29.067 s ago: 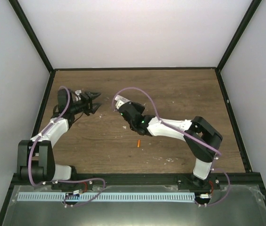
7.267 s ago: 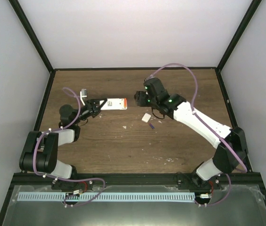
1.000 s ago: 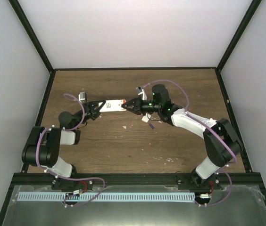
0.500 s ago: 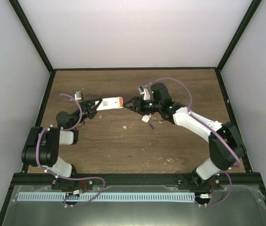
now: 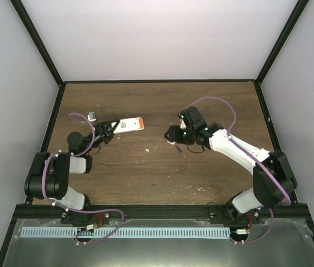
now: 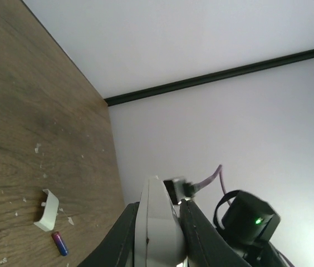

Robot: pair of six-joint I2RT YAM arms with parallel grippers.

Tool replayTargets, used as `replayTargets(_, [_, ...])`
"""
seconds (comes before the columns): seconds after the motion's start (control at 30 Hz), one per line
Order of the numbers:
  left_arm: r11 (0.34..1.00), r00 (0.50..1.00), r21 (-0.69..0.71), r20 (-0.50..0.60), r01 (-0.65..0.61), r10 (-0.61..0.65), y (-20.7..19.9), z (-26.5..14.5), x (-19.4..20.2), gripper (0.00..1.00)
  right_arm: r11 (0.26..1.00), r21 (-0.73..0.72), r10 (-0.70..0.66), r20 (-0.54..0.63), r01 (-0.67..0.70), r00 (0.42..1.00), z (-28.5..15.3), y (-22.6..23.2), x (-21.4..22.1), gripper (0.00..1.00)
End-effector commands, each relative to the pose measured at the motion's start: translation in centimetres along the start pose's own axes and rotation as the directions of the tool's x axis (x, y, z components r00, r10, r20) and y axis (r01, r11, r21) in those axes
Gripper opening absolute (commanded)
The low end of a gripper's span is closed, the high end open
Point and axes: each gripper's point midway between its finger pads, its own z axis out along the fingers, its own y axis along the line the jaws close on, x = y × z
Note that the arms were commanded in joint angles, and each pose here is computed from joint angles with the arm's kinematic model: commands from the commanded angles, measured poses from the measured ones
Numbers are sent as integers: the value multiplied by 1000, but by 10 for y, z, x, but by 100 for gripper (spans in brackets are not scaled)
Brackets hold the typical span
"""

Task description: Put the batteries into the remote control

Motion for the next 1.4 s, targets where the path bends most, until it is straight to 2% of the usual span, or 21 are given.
replayTargets(0.0, [996,997,-64,41,-61,64,1,-2,-7,0,969,243,-27,-59,41,998,11,-60,26,58])
replayTargets(0.17, [981,996,-185,43,-65,74,9,-4,-10,0,947,310,-68,-77,88,995,25,-73,28,56])
replayTargets(0.3, [984,997,-181,70,-6,19,14,-6,-9,0,933,337,-103,-99,131,990,37,-82,28,49])
replayTargets(0.5, [981,998,-192,60,-9,21,16,-8,-6,0,919,350,-135,-152,181,979,54,-91,33,40])
replayTargets(0.77, [982,998,-189,50,-18,28,15,-7,-6,0,922,336,-135,-190,193,972,63,-96,45,40])
replayTargets(1.37, [982,999,-189,43,-22,31,14,-7,-5,0,911,351,-129,-262,219,956,67,-109,62,28])
